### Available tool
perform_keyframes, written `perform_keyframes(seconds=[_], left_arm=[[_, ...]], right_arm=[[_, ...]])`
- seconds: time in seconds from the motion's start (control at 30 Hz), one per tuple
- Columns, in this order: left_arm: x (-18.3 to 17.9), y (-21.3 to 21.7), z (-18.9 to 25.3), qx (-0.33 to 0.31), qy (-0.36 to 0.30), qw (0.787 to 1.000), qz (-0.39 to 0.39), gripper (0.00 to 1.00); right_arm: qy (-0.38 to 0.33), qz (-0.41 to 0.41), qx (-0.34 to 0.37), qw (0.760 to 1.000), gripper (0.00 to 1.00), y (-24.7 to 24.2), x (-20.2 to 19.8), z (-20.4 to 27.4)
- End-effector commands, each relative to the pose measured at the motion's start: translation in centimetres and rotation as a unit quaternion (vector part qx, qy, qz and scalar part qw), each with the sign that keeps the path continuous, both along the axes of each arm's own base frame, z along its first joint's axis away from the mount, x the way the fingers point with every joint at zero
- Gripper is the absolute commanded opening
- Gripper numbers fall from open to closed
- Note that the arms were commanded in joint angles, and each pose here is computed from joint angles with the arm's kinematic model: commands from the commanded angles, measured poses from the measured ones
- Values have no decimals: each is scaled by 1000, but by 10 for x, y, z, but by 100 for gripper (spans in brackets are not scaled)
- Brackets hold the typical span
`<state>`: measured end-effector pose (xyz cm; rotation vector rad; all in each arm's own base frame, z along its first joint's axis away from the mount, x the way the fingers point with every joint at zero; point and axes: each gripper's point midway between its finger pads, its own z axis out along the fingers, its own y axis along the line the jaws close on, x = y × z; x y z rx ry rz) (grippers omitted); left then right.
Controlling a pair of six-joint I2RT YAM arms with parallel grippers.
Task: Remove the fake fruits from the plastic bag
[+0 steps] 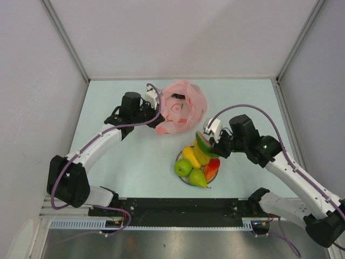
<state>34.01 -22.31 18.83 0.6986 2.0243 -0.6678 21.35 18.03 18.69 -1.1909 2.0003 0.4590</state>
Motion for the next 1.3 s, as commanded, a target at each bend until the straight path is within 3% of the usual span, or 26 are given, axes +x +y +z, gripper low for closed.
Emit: perform_keyframes(seconds=[0.0,0.1,0.27,0.87,0.9,1.03,1.27], left_arm=[[-7,-10,22,-36,-9,999,-14,0],[-13,-10,29,-48,-14,999,-15,0],[-26,-5,39,-55,-32,998,-15,0],[-51,24,40,-74,-59,995,14,0],[-51,23,41,-78,-59,995,15,0],[-51,23,40,-81,-56,995,15,0],[-47,21,38,-81,-48,995,14,0]], right_arm=[[56,93,36,993,2,42,-55,11],[74,97,34,992,2,48,-55,8],[179,68,26,981,2,64,-58,-6],[250,9,-1,968,10,87,-42,-38],[251,7,-1,968,11,87,-42,-39],[245,0,0,970,35,87,-40,-38],[238,-1,4,971,51,85,-40,-31]])
